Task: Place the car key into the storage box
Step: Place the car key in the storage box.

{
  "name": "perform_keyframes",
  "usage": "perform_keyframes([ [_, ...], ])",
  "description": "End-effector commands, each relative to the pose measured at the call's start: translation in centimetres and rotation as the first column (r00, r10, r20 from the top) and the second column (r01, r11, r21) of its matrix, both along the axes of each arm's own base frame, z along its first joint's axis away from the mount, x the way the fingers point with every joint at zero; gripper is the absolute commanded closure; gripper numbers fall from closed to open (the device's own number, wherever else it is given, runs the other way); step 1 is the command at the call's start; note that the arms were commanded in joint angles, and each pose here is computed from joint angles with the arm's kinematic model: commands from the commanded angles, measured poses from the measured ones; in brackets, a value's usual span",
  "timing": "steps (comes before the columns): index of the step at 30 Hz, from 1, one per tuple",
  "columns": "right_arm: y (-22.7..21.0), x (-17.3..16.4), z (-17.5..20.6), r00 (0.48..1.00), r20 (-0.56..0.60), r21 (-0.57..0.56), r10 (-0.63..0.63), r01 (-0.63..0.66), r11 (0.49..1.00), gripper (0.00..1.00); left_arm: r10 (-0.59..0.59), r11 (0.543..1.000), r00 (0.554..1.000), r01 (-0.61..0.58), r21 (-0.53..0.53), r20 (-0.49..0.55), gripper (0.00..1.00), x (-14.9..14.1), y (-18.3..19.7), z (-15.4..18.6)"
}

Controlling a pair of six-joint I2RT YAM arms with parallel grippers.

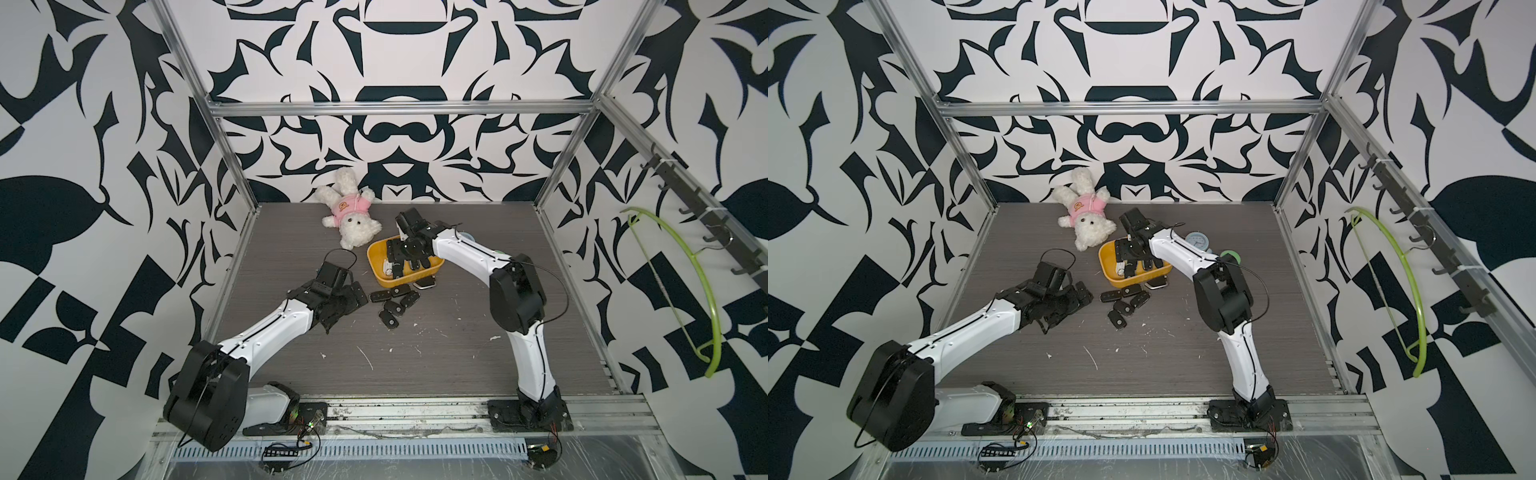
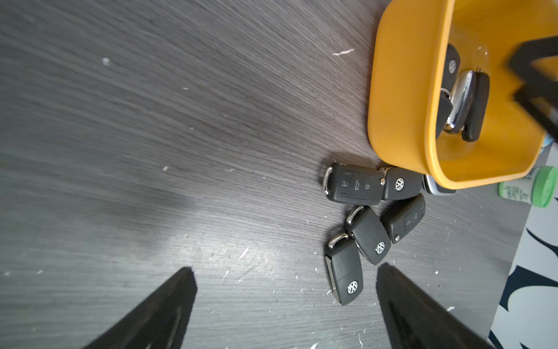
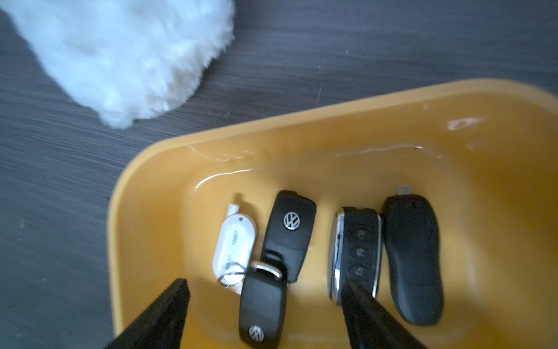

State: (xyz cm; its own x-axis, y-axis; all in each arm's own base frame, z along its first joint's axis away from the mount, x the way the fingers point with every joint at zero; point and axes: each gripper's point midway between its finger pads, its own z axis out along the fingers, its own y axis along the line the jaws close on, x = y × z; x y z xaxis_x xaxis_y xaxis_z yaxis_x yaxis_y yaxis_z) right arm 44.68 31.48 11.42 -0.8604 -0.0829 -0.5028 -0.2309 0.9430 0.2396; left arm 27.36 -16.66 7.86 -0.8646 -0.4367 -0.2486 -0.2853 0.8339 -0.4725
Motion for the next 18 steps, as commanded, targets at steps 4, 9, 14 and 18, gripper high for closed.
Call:
perform_keyframes([
  [4,-2.2,-2.7,7.6,0.991,0.125,0.082,-0.040,0.030,0.996,0.00,-0.035,0.999,0.997,0.033,-0.031,-0.066,0.00,-1.1,-2.6,0.0],
  [9,-4.9,-6.5,7.8,0.992,0.111,0.103,-0.068,0.056,0.993,0.00,0.016,1.000,0.993,-0.017,-0.006,-0.114,0.00,-2.1,-4.6,-0.3],
  [14,-8.2,-11.0,6.6,0.990,0.072,0.122,-0.120,0.111,0.986,0.00,0.069,0.997,0.985,-0.072,-0.016,-0.159,0.00,-3.2,-7.2,-0.7],
  [18,-10.7,-13.9,5.4,0.985,0.040,0.113,-0.171,0.165,0.980,0.00,0.129,0.991,0.969,-0.130,0.009,-0.209,0.01,-3.8,-7.8,-1.3],
])
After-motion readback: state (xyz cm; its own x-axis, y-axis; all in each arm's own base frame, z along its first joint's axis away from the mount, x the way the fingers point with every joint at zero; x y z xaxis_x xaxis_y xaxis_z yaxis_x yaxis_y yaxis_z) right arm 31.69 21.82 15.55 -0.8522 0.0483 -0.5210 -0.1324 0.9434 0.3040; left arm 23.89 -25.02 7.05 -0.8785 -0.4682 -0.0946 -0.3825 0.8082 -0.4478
